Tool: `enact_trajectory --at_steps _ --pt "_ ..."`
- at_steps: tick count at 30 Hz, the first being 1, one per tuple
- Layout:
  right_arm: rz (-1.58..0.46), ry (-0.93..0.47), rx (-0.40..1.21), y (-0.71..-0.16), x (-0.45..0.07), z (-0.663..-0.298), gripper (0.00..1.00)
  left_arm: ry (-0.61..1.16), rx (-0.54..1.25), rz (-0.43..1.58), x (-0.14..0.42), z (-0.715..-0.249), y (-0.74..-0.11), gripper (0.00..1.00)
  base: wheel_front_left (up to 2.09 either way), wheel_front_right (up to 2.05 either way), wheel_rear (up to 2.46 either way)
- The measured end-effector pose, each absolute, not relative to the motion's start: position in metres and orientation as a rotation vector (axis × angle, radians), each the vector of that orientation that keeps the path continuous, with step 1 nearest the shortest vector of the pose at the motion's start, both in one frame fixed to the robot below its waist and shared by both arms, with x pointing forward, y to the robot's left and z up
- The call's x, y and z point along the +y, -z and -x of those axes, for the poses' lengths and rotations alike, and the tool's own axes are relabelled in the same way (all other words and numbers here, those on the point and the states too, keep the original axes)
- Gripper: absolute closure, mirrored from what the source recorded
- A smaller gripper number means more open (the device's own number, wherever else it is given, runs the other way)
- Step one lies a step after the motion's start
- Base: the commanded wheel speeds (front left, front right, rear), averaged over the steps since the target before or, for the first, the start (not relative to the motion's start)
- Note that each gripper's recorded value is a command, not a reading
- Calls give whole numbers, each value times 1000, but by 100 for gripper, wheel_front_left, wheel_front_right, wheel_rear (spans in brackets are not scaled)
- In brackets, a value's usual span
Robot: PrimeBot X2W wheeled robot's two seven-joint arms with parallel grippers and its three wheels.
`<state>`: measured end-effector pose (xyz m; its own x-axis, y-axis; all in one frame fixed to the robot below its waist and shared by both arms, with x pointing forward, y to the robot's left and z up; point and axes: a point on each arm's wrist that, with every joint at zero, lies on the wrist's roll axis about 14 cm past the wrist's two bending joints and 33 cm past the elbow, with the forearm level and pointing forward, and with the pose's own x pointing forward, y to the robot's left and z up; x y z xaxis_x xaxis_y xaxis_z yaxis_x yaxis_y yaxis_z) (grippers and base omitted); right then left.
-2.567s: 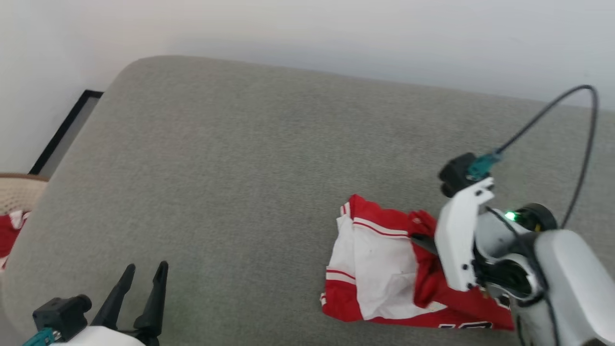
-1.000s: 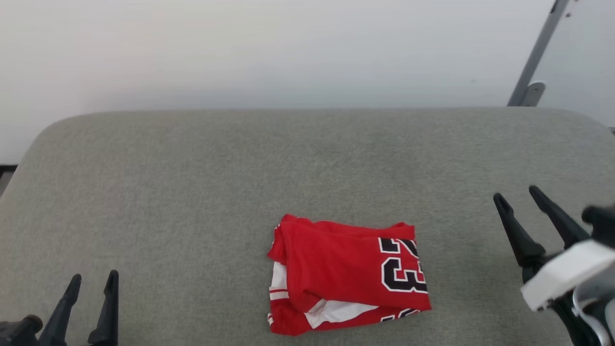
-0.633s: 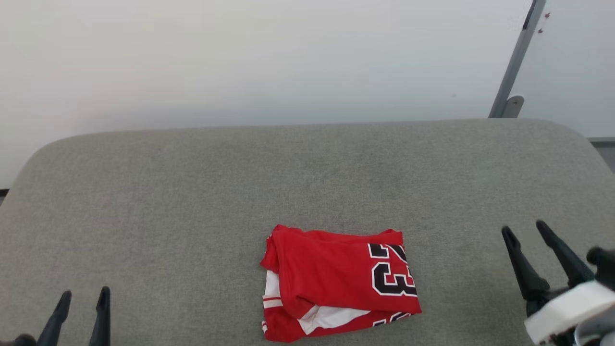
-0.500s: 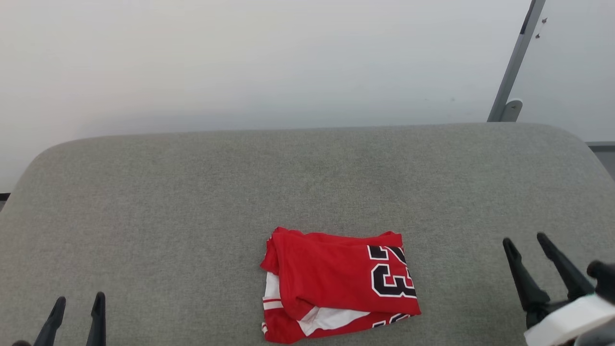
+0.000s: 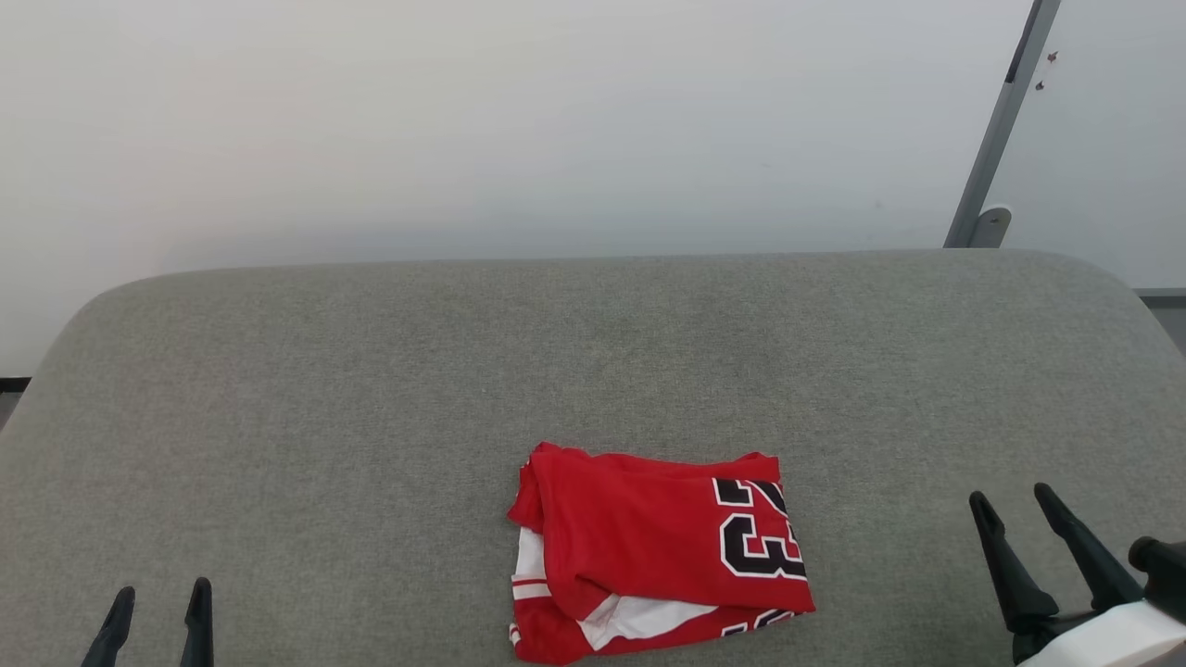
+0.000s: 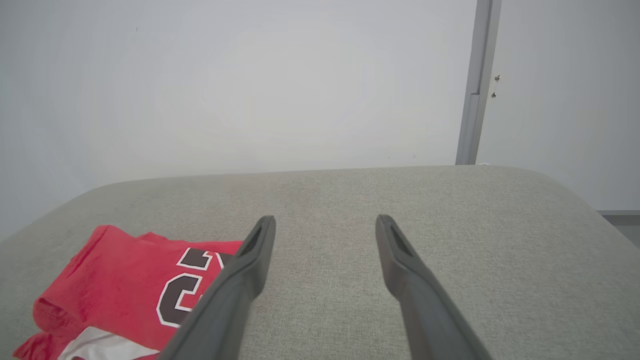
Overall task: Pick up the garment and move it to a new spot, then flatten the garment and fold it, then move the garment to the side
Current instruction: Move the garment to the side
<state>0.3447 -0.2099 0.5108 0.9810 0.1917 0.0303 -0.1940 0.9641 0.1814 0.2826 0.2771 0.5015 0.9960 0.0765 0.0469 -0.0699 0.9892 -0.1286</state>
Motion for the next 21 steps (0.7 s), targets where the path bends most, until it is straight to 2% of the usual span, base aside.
enact_trajectory --at_steps 5,12,21 --pt "-194 -216 17 -504 -202 -345 0 -76 -45 128 277 -282 -499 0 0 0 0" --pt "-224 -314 134 -497 -171 -359 0 -78 -34 127 277 -282 -496 0 0 0 0" --pt "-215 -464 477 -457 -128 -371 0 -92 6 140 278 -276 -485 0 0 0 0"
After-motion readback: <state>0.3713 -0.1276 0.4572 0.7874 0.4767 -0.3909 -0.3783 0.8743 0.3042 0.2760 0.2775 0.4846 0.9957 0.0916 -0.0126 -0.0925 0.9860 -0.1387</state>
